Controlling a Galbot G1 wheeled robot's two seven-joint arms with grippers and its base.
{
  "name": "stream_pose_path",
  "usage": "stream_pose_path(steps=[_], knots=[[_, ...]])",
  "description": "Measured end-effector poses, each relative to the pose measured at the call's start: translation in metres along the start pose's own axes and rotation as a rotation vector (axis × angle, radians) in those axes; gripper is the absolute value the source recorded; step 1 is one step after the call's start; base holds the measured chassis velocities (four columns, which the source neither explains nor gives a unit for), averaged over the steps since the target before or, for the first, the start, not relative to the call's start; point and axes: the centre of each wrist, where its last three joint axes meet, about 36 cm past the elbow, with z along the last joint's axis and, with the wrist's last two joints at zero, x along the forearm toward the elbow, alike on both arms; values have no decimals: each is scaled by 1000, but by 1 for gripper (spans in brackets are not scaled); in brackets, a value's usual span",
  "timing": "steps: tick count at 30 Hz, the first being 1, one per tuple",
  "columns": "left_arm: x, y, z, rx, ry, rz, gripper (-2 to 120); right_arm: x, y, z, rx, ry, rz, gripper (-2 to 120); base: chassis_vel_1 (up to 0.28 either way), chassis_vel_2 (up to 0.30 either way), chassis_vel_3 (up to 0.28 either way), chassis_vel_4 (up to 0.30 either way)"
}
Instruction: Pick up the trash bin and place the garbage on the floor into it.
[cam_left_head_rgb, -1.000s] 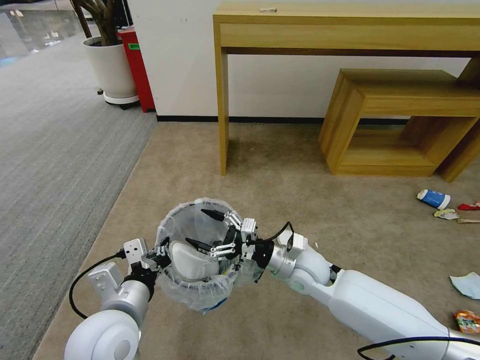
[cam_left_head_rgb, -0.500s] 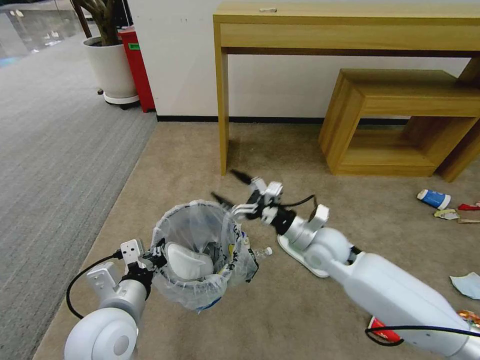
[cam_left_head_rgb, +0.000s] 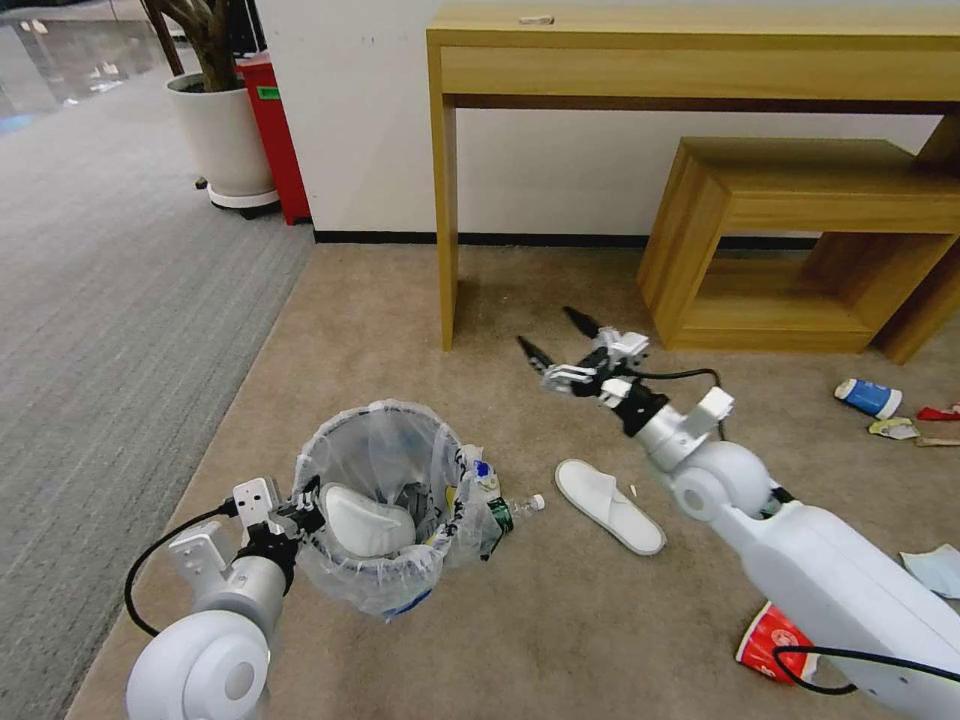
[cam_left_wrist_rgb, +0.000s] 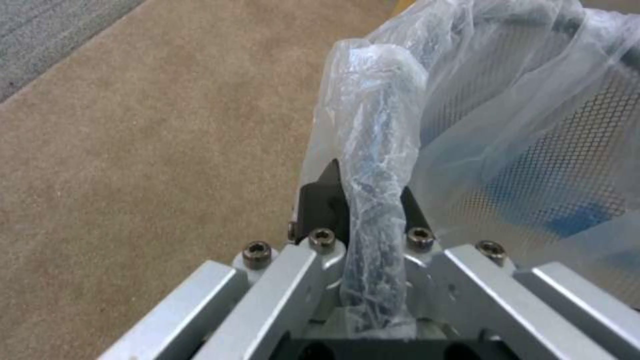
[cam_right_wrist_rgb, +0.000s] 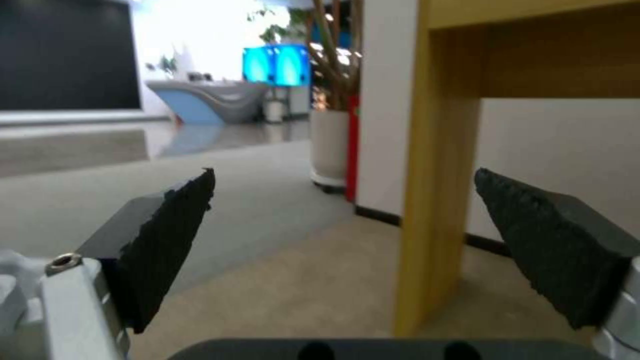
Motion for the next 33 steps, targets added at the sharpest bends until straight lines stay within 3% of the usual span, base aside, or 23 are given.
stream_pose_path(steps=[6,11,26,33], knots=[[-3,3,2,1,-2,-5,2,24,-29,4,98,136,51,99,0,0,0,0],[-4,5,2,-3,-5,-12,2,36,-41,17,117,208,68,99,0,0,0,0],[-6,10,4,-13,-9,-27,2,69,-57,68,98,379,87,97,0,0,0,0],[-8,13,5,-16,-7,-35,2,93,-52,93,85,459,113,96,0,0,0,0]])
